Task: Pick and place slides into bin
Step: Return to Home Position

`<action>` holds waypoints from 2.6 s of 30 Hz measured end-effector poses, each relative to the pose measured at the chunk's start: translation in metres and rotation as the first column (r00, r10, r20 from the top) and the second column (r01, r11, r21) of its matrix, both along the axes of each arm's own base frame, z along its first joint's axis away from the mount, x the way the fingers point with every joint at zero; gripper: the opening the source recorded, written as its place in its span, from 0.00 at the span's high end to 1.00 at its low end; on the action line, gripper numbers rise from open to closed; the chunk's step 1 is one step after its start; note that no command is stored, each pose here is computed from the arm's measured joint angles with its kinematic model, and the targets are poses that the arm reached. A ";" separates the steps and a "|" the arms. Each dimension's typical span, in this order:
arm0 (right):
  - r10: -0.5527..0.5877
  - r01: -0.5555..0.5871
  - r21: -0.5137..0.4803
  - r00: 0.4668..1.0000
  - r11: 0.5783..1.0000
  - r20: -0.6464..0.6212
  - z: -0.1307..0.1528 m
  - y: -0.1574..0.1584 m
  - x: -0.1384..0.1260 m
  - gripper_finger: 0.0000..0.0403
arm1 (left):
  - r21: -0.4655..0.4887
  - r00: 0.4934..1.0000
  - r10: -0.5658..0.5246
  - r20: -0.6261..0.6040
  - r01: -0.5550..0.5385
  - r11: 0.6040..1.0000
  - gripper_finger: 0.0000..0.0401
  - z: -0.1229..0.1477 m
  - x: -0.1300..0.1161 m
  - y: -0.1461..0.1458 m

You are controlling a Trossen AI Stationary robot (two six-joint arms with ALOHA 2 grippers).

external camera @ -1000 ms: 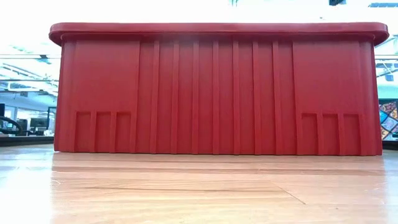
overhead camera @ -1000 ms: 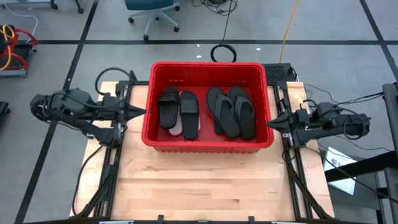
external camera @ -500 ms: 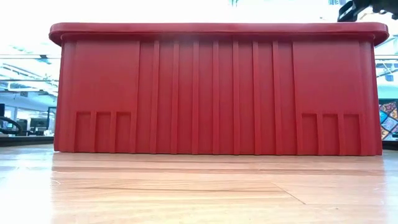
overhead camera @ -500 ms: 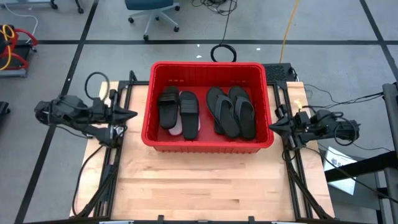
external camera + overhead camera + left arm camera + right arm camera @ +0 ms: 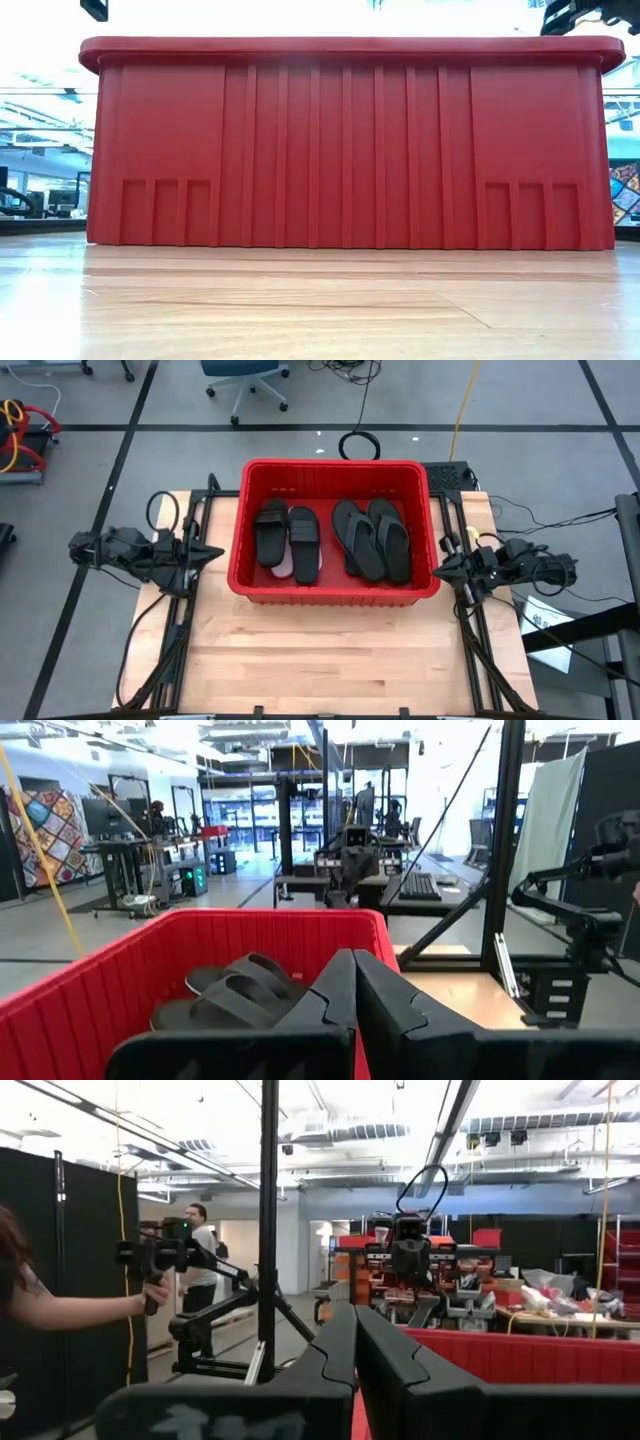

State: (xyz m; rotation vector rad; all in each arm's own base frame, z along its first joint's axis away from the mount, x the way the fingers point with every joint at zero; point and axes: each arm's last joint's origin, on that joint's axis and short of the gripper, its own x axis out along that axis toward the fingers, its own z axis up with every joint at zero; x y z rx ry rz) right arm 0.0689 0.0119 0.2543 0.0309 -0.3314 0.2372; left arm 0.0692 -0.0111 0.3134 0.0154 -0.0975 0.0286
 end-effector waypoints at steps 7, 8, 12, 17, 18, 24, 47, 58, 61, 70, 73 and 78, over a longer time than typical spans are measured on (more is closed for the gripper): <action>0.023 -0.023 0.014 1.000 1.000 0.011 -0.022 0.002 0.010 1.00 | -0.015 1.000 -0.002 0.028 0.003 1.000 0.98 -0.030 -0.007 0.002; 0.033 -0.033 0.015 0.999 0.999 0.016 -0.025 0.002 0.011 1.00 | -0.020 0.999 -0.002 0.044 0.003 1.000 0.99 -0.033 -0.008 0.002; 0.061 -0.062 0.021 0.998 0.998 0.033 -0.036 0.003 0.015 1.00 | -0.028 0.996 -0.001 0.087 0.004 1.000 0.99 -0.046 -0.013 0.004; 0.063 -0.065 0.024 0.994 0.998 0.089 -0.045 0.004 0.017 1.00 | -0.015 0.997 -0.027 0.070 0.028 0.999 1.00 -0.051 -0.009 0.002; 0.063 -0.066 0.025 0.993 0.997 0.098 -0.045 0.004 0.017 1.00 | -0.016 0.997 -0.027 0.070 0.029 0.999 1.00 -0.052 -0.009 0.002; 0.085 -0.088 0.040 0.993 0.995 0.084 -0.047 0.004 0.017 1.00 | -0.010 0.997 -0.048 0.053 0.049 0.999 0.99 -0.055 -0.008 0.001; 0.875 -0.877 -0.125 0.476 0.464 -0.087 -0.044 0.023 -0.006 1.00 | -0.003 0.938 -0.345 -0.023 0.345 0.939 0.98 -0.087 0.004 -0.012; 0.912 -0.924 -0.083 0.382 0.373 -0.147 -0.045 0.024 -0.008 1.00 | 0.057 0.852 -0.516 -0.090 0.522 0.851 0.96 -0.110 0.010 -0.019; 0.907 -0.919 -0.100 0.392 0.381 -0.155 -0.048 0.024 -0.007 1.00 | 0.057 0.851 -0.517 -0.093 0.523 0.851 0.98 -0.120 0.013 -0.020; 0.895 -0.915 -0.094 0.403 0.392 -0.193 -0.057 0.024 -0.002 1.00 | 0.049 0.796 -0.604 -0.047 0.606 0.794 0.96 -0.140 0.019 -0.025; 0.896 -0.915 -0.102 0.402 0.389 -0.190 -0.057 0.025 -0.002 1.00 | 0.054 0.766 -0.642 -0.044 0.643 0.764 0.95 -0.140 0.019 -0.026; 0.905 -0.920 -0.153 0.384 0.360 -0.185 -0.059 0.027 -0.003 1.00 | 0.056 0.742 -0.668 -0.043 0.670 0.740 0.96 -0.140 0.018 -0.027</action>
